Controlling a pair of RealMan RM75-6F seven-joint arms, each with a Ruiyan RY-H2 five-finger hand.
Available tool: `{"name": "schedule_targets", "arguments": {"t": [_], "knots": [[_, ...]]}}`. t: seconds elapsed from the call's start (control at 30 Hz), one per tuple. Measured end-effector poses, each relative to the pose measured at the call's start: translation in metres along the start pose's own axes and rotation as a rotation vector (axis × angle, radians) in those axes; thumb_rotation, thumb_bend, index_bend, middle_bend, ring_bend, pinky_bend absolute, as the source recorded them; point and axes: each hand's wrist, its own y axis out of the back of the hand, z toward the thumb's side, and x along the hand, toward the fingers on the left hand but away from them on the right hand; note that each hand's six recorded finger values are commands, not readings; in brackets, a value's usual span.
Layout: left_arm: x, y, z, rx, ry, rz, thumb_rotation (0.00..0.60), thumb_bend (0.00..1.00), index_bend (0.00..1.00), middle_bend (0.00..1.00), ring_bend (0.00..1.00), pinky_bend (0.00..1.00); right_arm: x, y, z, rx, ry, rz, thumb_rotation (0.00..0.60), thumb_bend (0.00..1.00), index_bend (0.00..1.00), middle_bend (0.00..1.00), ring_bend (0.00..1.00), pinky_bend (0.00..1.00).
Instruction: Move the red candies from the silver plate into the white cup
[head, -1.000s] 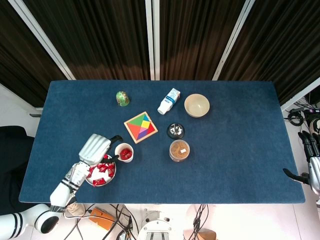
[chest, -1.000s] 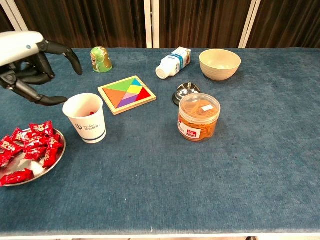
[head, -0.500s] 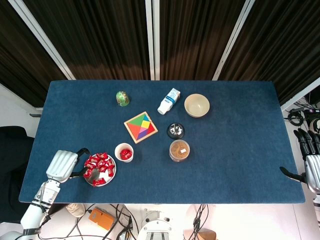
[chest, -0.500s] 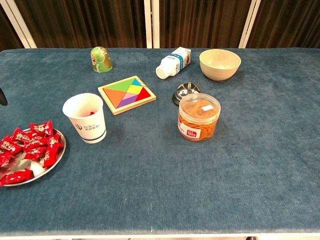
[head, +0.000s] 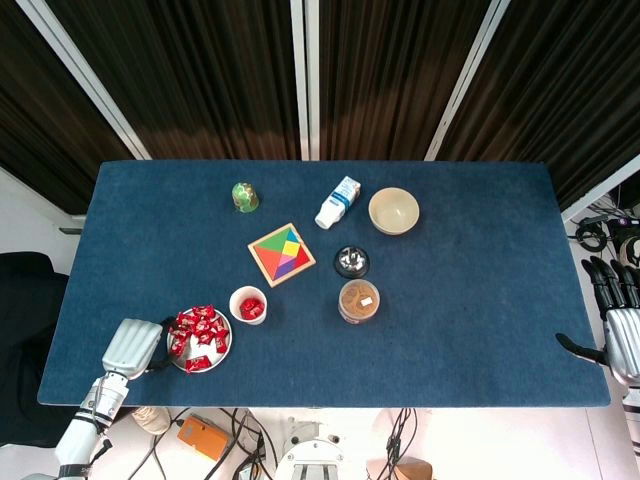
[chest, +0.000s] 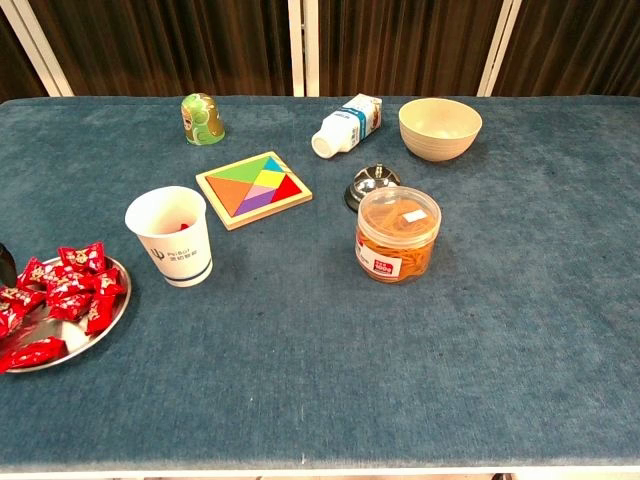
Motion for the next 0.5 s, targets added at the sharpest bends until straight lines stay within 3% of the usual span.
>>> {"name": "schedule_targets", "arguments": {"t": [0.5], "knots": [[0.007,-0.004,0.011,0.013,-0.045,-0.013,0.600,0.20,0.42,0.95,0.92,0.83,0.001,0.000,-0.002,-0.003,-0.005,0.001,0.600,0.16,0.00,0.12,0.00,0.10]]}}
